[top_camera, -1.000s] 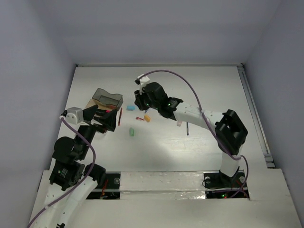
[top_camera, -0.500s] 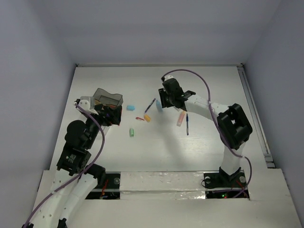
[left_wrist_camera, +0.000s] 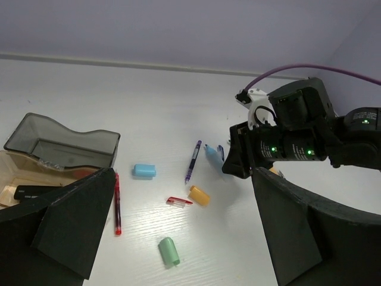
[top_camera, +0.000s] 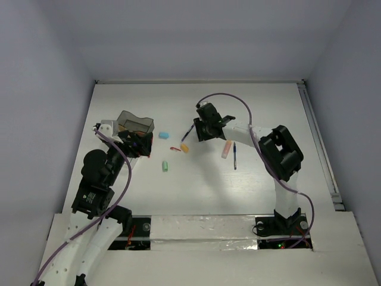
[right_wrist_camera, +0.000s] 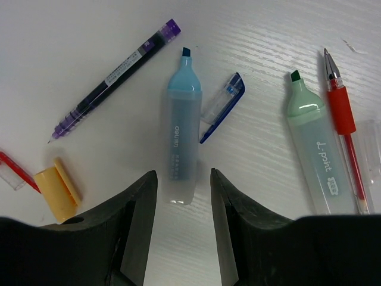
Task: Sort the stationery into containers
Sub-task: Pick up the pen from the center of the board.
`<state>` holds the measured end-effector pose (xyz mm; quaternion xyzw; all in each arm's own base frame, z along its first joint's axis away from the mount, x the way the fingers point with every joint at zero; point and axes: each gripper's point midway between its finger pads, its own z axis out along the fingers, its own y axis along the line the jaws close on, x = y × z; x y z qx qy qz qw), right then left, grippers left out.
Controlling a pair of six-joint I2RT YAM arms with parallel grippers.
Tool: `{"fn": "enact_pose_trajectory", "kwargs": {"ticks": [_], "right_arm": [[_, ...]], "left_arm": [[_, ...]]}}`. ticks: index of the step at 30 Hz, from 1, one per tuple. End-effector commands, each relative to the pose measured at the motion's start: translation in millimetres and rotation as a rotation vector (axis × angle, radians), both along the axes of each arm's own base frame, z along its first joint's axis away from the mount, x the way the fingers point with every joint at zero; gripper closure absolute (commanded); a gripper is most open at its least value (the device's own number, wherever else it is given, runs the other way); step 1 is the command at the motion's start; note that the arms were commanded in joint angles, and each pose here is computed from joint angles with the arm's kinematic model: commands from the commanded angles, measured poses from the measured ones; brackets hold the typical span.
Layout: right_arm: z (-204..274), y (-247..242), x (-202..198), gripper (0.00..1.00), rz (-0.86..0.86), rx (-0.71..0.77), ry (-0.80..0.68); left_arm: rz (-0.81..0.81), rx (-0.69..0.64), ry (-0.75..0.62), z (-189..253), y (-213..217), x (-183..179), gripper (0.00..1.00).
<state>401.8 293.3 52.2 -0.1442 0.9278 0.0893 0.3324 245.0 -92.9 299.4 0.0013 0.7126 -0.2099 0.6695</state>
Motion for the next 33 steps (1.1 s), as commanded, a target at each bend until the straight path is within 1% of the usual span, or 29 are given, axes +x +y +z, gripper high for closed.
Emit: {"fn": "enact_pose_trajectory", "kwargs": {"ticks": [1, 3, 7, 14, 16, 24, 28, 30, 32, 33], "right_arm": [[16, 10, 14, 0.53, -0.007, 0.019, -0.042], [26, 15, 23, 0.52, 0.003, 0.027, -0.076], [28, 17, 34, 0.51, 0.032, -0.021, -0.090], [13, 20, 46, 0.51, 0.044, -0.078, -0.075], [4, 14, 51, 0.51, 0.027, -0.104, -0.066], [-1, 18, 57, 0.52, 0.038, -0.114, -0.063], [-10, 17, 54, 0.56, 0.037, -0.120, -0.047], [-12, 16, 53, 0.60, 0.030, -0.117, -0.043], [-12, 15, 53, 0.62, 0.026, -0.120, -0.043], [-10, 14, 53, 0.67, 0.022, -0.123, -0.047]], "left_arm": [[-0.020, -0.031, -0.062, 24, -3, -1, 0.02], [-0.014, -0.032, -0.066, 25, -1, -1, 0.02], [-0.020, -0.032, -0.066, 25, -2, -2, 0.02], [-0.026, -0.036, -0.075, 27, -2, -4, 0.02], [-0.024, -0.037, -0.078, 28, -2, -4, 0.02], [-0.027, -0.035, -0.078, 28, -2, -4, 0.02], [-0.027, -0.035, -0.078, 28, -2, -4, 0.02], [-0.029, -0.035, -0.078, 28, -2, -5, 0.02], [-0.029, -0.035, -0.077, 28, -3, -4, 0.02], [-0.031, -0.036, -0.076, 27, -3, -4, 0.02]]}}
